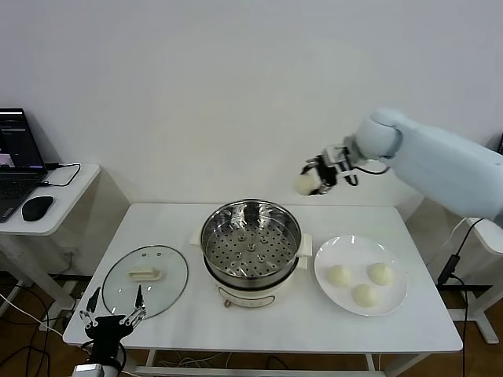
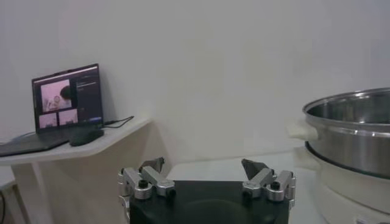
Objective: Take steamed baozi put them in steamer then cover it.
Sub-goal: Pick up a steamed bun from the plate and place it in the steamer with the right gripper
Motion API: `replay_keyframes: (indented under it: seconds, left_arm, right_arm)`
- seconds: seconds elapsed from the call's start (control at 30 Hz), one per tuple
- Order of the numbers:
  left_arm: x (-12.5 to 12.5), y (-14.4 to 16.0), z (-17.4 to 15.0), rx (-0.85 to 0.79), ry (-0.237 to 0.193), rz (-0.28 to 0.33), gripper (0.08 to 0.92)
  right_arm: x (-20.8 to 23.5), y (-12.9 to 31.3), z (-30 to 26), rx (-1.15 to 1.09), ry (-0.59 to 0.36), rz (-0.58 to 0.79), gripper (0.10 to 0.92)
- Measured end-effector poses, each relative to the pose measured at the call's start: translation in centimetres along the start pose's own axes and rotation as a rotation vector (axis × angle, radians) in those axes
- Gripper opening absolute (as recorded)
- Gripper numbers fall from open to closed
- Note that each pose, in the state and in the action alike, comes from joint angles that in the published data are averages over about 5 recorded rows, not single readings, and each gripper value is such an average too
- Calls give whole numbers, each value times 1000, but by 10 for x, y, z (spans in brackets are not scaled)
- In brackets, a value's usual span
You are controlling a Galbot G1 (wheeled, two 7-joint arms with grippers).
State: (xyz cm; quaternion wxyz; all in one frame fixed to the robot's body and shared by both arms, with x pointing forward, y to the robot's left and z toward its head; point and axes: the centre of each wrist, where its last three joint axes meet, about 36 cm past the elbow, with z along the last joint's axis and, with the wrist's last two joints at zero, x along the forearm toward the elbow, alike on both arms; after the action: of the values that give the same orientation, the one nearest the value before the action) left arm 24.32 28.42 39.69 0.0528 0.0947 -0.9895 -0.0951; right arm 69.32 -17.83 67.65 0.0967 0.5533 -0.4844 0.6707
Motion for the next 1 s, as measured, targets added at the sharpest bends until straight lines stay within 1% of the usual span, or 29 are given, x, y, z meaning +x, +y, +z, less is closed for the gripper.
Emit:
replay_keyframes:
  seconds: [0.17,0.37,0.67,0.93,1.0]
  left_arm:
    - [-3,3,-2,4,-8,-16,823]
    - [-7,7,-1,7,-10,-31,823]
    - [-9,11,0,2,-7,-41,823]
    - [-9,12,-1,3,-11,-41,823]
    - [-9,11,-1,6,-12,-42,823]
  right_arm:
    - [-31,-16,-34,157,-39,-43,607]
    - [-63,-26,-58,334,-51,-95,610]
    - [-105,-24,-69,520,-49,-153,611]
    - [-133,-18,-71,615,-43,-186,613]
    - [-137,-18,-71,632,-42,-187,629]
